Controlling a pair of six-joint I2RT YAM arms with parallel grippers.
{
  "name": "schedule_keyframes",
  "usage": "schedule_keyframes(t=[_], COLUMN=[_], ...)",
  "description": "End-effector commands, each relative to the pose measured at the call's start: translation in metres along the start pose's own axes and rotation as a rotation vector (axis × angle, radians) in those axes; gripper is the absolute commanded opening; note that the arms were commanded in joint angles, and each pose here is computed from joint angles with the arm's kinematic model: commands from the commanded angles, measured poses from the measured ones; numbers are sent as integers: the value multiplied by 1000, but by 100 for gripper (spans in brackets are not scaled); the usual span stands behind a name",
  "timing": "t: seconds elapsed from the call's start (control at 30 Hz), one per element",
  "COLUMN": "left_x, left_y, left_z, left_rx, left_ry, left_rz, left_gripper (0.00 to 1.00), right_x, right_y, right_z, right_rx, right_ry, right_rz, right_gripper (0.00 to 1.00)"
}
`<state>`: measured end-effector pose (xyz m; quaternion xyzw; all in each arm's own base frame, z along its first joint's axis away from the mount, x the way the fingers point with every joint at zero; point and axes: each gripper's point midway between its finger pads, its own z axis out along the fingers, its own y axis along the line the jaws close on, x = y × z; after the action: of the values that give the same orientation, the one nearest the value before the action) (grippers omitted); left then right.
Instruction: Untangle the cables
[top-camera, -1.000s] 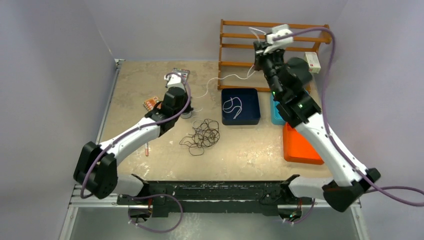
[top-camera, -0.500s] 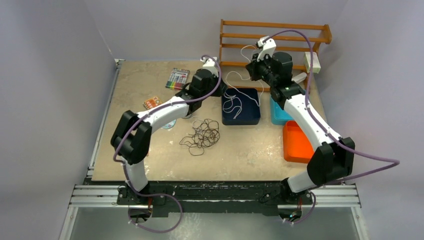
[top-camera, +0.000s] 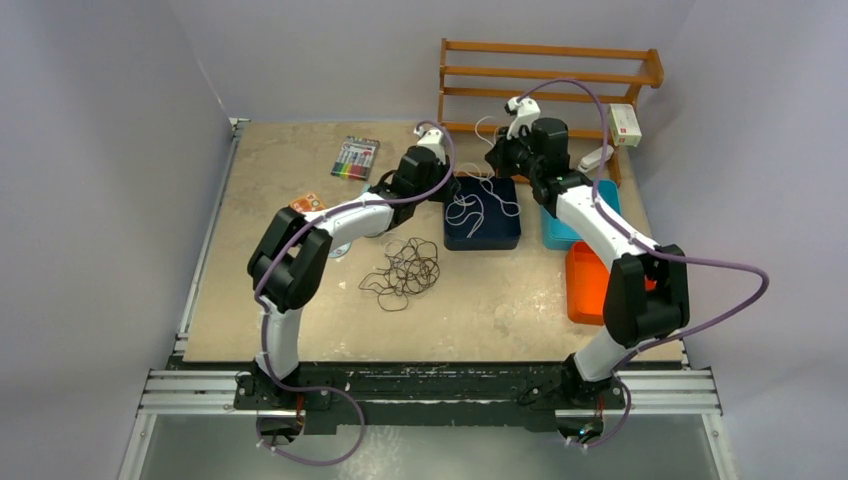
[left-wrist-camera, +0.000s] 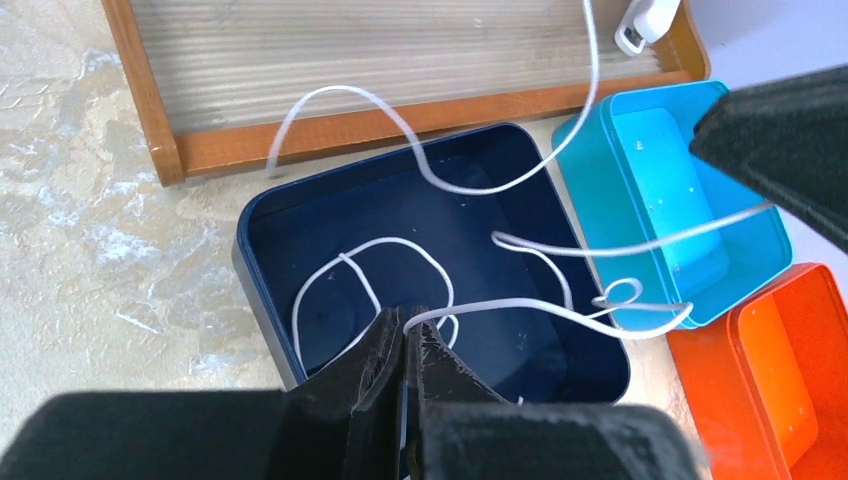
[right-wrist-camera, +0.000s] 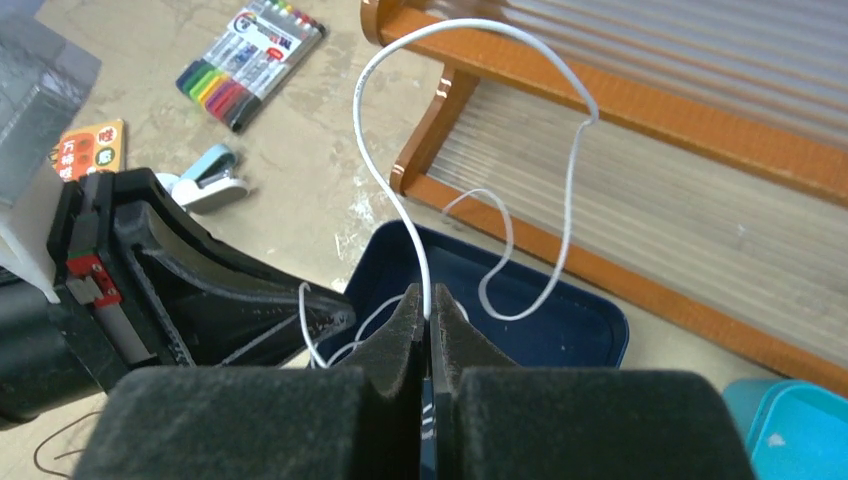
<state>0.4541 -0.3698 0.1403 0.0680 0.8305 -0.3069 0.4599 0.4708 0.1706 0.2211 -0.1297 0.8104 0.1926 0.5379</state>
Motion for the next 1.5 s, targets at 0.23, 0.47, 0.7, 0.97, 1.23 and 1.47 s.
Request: schedule_keyframes(t=[0.23, 0.47, 0.7, 0.97, 1.23, 1.47], left_x=[-39, -39, -40, -38, -32, -22], left_y=[2, 6, 7, 10, 18, 15], left_z=[-13, -19, -21, -21, -23, -14], left_rx=[-75, -90, -98, -107, -141, -114], left_ry=[-105, -119, -122, -116, -107, -68], left_rz=[18, 22, 28, 39, 40, 46], left_gripper=[0, 0, 0, 0, 0, 0], right_x=[-17, -61, -74, -49, -26, 5], right_y=[-24, 18, 29, 24, 28, -3], right_z=[-34, -68, -86, -84, -58, -41], right_rx=[150, -43, -73, -49, -113, 35], right_ry=[-81, -284, -278, -157, -101, -6], right_rz=[26, -41, -45, -25, -2, 24], right_gripper=[0, 0, 0, 0, 0, 0])
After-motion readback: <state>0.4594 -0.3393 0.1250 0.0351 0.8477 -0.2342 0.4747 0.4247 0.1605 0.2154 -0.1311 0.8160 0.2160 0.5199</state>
